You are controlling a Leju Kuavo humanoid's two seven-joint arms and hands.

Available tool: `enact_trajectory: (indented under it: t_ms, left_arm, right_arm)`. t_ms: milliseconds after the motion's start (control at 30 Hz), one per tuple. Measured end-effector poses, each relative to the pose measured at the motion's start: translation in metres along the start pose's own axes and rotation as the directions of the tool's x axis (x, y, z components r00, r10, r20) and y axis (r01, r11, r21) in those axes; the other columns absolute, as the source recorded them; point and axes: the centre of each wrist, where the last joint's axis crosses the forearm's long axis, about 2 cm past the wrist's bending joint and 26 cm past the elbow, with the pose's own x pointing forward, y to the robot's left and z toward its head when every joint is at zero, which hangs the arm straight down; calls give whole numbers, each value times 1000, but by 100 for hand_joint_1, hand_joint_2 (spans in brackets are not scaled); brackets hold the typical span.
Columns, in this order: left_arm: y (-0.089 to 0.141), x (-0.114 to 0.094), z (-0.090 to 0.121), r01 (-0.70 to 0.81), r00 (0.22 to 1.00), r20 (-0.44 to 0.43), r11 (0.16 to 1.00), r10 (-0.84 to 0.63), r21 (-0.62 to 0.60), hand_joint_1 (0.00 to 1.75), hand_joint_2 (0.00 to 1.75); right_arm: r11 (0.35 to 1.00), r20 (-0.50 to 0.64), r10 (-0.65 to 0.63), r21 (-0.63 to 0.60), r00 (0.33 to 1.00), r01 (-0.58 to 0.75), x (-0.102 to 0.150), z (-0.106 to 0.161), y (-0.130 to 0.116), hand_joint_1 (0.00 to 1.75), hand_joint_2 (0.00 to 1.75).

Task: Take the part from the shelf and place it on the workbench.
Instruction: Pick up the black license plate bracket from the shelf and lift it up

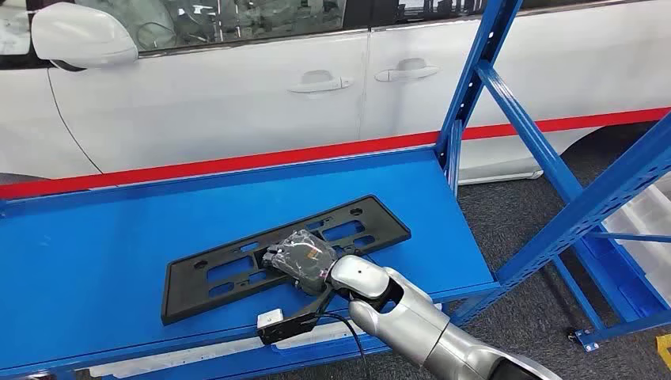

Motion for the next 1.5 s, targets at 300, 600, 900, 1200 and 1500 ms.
enact_trajectory:
  t_ms: [300, 600, 900, 1200, 1500]
  left_arm:
    - [0, -1, 0, 12, 1000, 6, 1000, -12, 4, 0, 0]
    - [1, -2, 0, 35, 999, -5, 999, -35, 10, 0, 0]
    - [1, -2, 0, 47, 999, -12, 999, -47, 7, 0, 0]
    - [1, -4, 1, 58, 998, -12, 998, -58, 1, 0, 0]
    - [1, -4, 1, 67, 998, -9, 998, -67, -6, 0, 0]
  right_arm:
    - [982, 59, -23, -185, 998, 33, 9, 5, -42, 175, 175]
    - [967, 81, 2, -253, 997, 19, 12, 16, -54, 175, 175]
    - [957, 98, 20, -291, 995, 10, 15, 24, -59, 175, 175]
    - [945, 104, 26, -327, 994, 10, 16, 33, -61, 175, 175]
    - [926, 122, 38, -377, 992, 10, 19, 37, -68, 175, 175]
